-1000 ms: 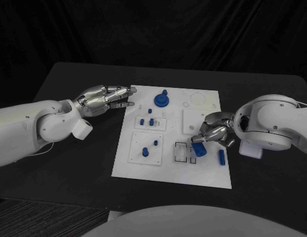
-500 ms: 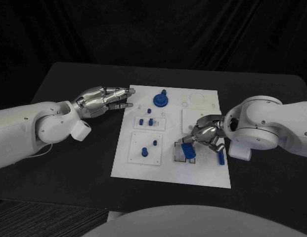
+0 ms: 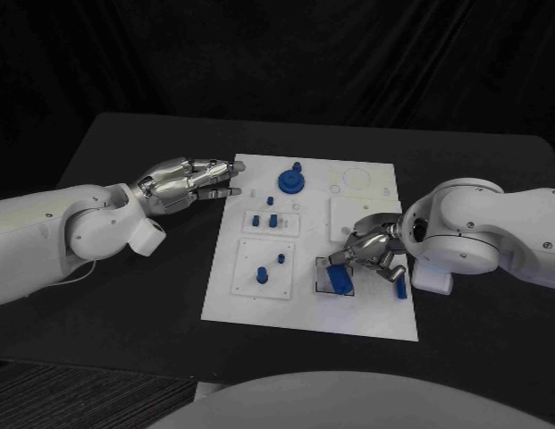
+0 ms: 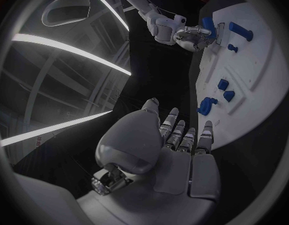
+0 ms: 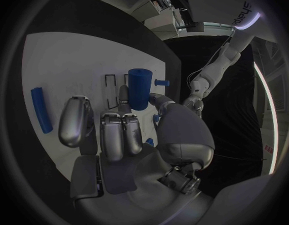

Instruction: Assemble the parts on the task board

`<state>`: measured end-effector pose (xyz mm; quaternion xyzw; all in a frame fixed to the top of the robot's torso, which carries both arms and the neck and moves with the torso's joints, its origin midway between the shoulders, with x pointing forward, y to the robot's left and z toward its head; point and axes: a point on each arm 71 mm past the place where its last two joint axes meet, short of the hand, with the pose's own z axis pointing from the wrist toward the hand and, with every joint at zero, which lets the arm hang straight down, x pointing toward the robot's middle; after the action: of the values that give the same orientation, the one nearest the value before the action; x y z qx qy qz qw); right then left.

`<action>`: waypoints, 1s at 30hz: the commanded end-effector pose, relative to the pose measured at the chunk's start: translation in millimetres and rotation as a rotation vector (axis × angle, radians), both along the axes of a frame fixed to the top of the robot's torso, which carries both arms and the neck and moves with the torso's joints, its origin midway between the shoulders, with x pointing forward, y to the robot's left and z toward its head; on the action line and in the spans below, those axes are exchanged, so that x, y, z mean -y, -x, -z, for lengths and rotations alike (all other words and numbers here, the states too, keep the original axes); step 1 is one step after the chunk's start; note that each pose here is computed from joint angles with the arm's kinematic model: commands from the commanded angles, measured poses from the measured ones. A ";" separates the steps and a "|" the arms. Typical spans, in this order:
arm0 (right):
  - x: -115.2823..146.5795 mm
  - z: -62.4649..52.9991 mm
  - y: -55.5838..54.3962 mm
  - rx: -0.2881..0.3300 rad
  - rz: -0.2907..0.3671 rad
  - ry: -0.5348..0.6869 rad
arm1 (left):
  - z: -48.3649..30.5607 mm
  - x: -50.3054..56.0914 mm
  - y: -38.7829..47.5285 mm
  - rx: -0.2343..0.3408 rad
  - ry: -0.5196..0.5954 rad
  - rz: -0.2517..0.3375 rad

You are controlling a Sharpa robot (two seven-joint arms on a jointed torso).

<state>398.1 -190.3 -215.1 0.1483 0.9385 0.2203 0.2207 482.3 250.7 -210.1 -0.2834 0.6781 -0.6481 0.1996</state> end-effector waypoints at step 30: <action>0.5 5.2 -1.1 0.003 -0.003 0.034 | 1.9 1.6 2.1 -0.014 0.014 0.021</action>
<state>399.8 -189.6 -218.7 0.1415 0.9403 0.2136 0.2240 481.3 250.6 -212.2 -0.2838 0.6809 -0.6466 0.1942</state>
